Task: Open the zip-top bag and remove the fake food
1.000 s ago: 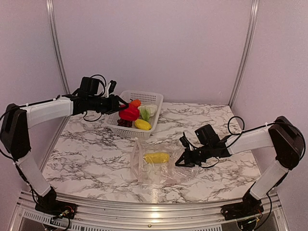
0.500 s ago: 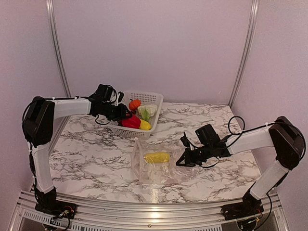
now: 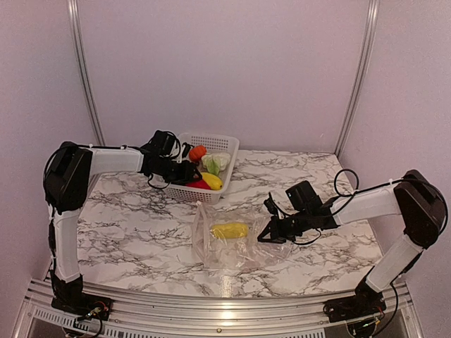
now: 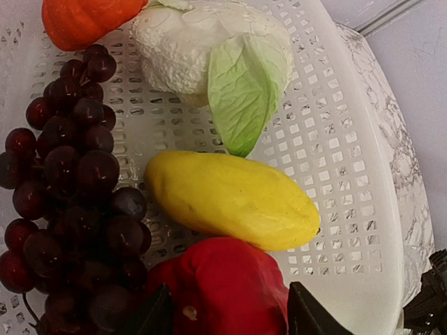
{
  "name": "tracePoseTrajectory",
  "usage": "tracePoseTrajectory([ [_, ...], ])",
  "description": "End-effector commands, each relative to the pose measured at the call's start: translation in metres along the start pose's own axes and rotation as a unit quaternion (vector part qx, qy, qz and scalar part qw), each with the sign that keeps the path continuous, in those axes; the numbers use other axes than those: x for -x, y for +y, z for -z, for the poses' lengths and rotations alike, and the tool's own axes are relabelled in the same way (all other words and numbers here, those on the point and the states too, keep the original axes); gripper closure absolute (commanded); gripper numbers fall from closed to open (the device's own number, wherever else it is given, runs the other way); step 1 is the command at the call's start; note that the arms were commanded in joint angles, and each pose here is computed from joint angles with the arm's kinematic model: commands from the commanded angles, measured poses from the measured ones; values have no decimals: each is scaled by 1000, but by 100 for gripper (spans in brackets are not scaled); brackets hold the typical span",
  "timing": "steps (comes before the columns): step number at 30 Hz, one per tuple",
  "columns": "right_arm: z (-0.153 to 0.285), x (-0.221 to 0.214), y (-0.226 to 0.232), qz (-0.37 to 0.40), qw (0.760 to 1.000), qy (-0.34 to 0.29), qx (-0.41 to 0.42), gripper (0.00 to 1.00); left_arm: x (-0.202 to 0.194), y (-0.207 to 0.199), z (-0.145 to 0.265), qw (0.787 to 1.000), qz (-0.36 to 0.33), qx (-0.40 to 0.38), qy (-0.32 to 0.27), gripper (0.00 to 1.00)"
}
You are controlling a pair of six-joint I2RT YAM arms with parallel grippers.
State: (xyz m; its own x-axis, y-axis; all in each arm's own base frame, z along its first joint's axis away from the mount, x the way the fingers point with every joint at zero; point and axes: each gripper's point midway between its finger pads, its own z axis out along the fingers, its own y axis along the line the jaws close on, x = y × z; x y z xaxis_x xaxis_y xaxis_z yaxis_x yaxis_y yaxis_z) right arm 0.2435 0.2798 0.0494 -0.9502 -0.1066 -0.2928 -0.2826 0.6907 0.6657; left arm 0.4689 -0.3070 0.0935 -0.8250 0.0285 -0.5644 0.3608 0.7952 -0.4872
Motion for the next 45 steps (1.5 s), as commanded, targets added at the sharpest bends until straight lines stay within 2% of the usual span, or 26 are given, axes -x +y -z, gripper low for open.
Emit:
tracePoseTrajectory([
  [1,3,12,6,12,1000,-11,5,100,9,-3,12,1000,2,7,-7,35],
  [3,4,12,8,15,1000,-11,10,100,16,-7,27,1000,4,5,-18,30],
  [8,7,11,12,21,1000,-14,19,100,18,-15,72,999,19,-14,-38,28],
  [11,7,10,13,22,999,-12,24,100,-2,-16,95,999,19,-17,-34,27],
  [16,7,9,14,26,999,-12,25,100,-46,-26,130,998,-28,-45,-41,29],
  [21,6,10,17,37,999,-5,29,100,-81,-35,157,988,-90,-85,-96,29],
  [27,6,18,19,50,999,1,21,100,-138,-59,147,970,-209,-106,-70,29],
  [32,2,21,22,51,998,16,22,100,-155,-84,129,938,-321,-116,-54,31],
  [42,-5,29,13,62,998,18,-4,100,-182,-78,93,895,-432,-111,-32,52],
  [45,-12,25,3,66,998,21,-10,100,-184,-83,80,883,-454,-113,-40,55],
])
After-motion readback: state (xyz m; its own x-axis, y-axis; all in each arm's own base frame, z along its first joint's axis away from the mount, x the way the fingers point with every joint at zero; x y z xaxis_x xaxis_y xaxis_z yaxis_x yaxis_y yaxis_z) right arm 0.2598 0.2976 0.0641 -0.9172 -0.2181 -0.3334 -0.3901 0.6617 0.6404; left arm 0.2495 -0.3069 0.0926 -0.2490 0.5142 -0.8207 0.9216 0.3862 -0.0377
